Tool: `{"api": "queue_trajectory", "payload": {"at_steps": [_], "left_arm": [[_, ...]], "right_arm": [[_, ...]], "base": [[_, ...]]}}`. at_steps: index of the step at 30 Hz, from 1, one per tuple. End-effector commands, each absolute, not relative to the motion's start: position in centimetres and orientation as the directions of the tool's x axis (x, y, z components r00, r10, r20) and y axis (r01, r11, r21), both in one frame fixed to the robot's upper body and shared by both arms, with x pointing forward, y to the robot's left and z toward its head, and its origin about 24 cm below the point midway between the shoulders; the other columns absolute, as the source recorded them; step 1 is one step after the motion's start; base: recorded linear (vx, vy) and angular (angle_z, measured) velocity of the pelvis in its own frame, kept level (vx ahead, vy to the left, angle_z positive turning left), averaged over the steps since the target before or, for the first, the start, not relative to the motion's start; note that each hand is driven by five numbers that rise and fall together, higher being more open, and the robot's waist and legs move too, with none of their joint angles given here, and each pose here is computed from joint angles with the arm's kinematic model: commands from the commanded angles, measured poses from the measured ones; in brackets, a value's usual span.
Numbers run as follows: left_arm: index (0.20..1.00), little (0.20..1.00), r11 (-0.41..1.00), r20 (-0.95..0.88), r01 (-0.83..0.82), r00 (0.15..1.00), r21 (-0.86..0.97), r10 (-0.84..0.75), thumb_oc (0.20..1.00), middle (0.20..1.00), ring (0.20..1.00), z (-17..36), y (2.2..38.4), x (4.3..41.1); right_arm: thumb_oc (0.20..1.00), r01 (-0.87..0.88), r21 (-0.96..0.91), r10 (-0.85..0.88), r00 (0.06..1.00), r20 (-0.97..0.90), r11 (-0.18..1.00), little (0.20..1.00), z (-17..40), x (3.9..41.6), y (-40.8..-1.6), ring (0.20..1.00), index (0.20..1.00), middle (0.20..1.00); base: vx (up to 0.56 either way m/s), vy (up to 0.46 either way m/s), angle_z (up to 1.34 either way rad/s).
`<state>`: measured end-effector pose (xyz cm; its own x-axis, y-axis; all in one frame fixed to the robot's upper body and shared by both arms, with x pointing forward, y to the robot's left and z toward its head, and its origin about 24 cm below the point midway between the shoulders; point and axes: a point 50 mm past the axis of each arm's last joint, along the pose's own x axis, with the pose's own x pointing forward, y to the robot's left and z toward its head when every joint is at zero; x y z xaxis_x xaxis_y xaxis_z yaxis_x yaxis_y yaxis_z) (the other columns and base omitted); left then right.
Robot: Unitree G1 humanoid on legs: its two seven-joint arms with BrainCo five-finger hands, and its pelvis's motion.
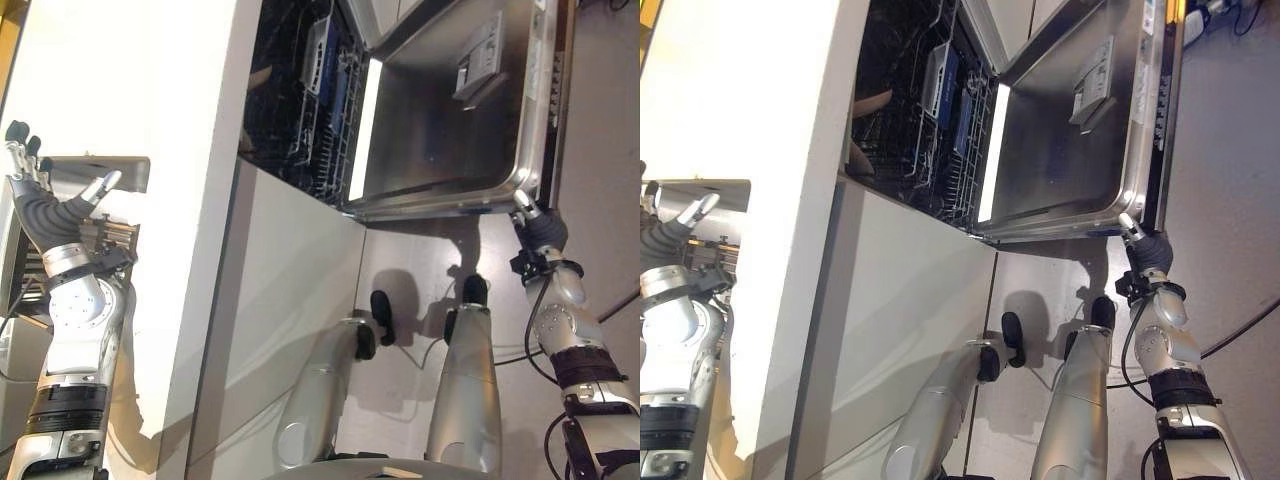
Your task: Pick up plates and place into dishwasher.
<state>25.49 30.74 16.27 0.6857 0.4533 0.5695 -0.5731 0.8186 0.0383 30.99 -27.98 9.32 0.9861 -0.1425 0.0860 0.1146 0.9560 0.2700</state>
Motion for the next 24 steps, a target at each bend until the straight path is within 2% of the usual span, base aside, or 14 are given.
{"api": "queue_trajectory", "payload": {"at_steps": [1,14,24], "left_arm": [[1.000,1.000,0.948,0.647,-0.317,0.728,0.023,0.227,1.000,1.000,1.000,17.7,24.4,26.2],[1.000,1.000,0.937,0.629,-0.326,0.757,0.130,0.176,1.000,1.000,1.000,17.6,25.7,26.3],[1.000,1.000,0.933,0.582,-0.276,0.808,0.229,0.096,1.000,1.000,1.000,16.8,25.6,26.5]], "right_arm": [[1.000,-0.529,-0.169,0.498,0.577,0.647,0.832,1.000,25.8,31.6,-14.9,1.000,1.000,1.000],[1.000,-0.559,-0.094,0.461,0.563,0.686,0.824,1.000,22.5,30.3,-12.5,1.000,1.000,1.000],[1.000,-0.517,0.029,0.368,0.646,0.669,0.855,1.000,19.9,29.8,-12.6,1.000,1.000,1.000]], "base": [[0.07,0.000,0.15],[0.10,-0.107,0.35],[0.13,-0.111,0.57]]}}
